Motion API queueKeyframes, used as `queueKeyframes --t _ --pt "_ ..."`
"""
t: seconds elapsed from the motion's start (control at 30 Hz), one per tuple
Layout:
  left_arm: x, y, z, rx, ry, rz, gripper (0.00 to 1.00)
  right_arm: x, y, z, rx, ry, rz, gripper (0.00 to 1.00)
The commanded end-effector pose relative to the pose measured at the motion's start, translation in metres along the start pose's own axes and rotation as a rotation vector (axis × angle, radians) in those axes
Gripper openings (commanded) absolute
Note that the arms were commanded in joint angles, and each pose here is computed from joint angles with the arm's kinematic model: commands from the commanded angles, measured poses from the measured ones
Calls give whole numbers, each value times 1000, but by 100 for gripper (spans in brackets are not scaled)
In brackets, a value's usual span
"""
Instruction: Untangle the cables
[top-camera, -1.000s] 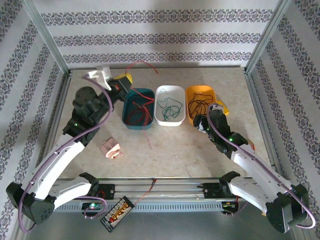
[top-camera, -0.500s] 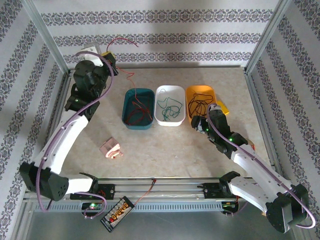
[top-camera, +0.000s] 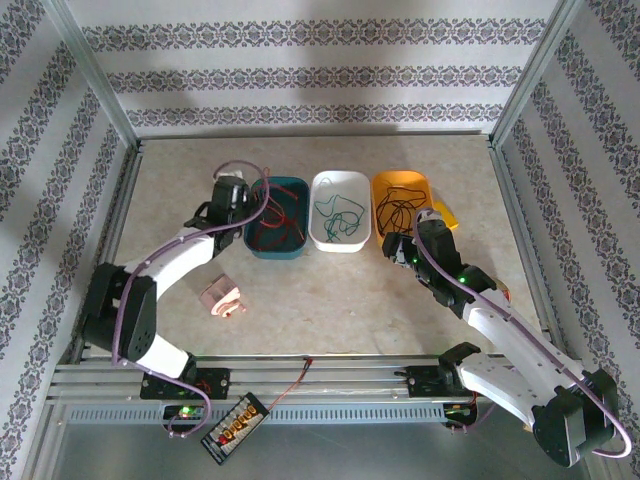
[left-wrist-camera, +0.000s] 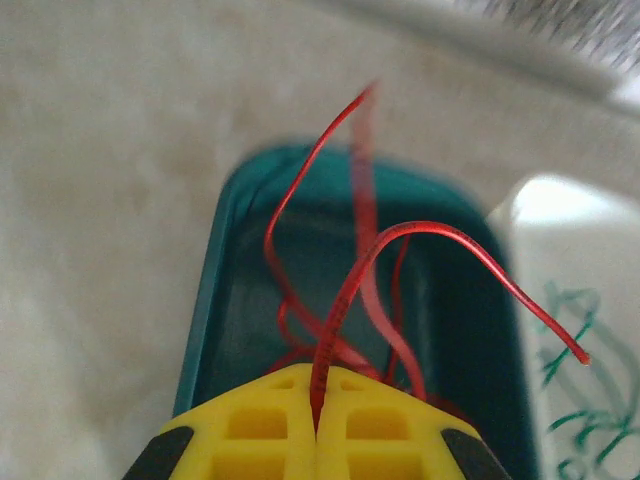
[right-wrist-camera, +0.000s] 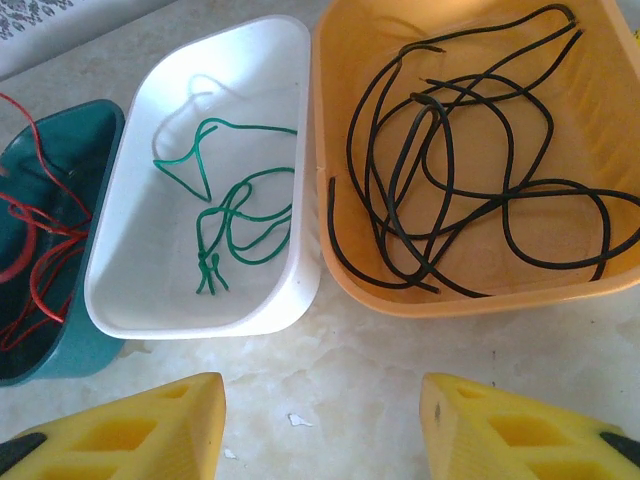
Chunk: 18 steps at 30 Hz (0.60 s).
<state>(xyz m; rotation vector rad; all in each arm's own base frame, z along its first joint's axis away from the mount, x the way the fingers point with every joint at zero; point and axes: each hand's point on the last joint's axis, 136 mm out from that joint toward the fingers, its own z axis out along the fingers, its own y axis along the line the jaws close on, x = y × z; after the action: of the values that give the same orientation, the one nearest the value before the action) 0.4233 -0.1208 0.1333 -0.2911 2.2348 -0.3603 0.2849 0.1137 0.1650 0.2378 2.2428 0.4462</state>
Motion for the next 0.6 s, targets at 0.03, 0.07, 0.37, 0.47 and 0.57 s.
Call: queueKeyframes --t 0.03,0.07,0.37,0.47,0.57 --pt "19 -6 15 19 49 -54 0 1 4 -4 -12 9 -28 54" --pt "25 -3 19 5 71 -51 0 2 4 -4 -9 9 -28 54" --pt "31 -2 30 -55 102 -12 20 9 -2 -5 5 15 -22 54" --pt "14 -20 19 -12 57 4 51 8 -6 -6 27 6 -14 54" --pt "-15 -46 -4 61 -48 21 72 5 -20 -9 95 -27 15 55"
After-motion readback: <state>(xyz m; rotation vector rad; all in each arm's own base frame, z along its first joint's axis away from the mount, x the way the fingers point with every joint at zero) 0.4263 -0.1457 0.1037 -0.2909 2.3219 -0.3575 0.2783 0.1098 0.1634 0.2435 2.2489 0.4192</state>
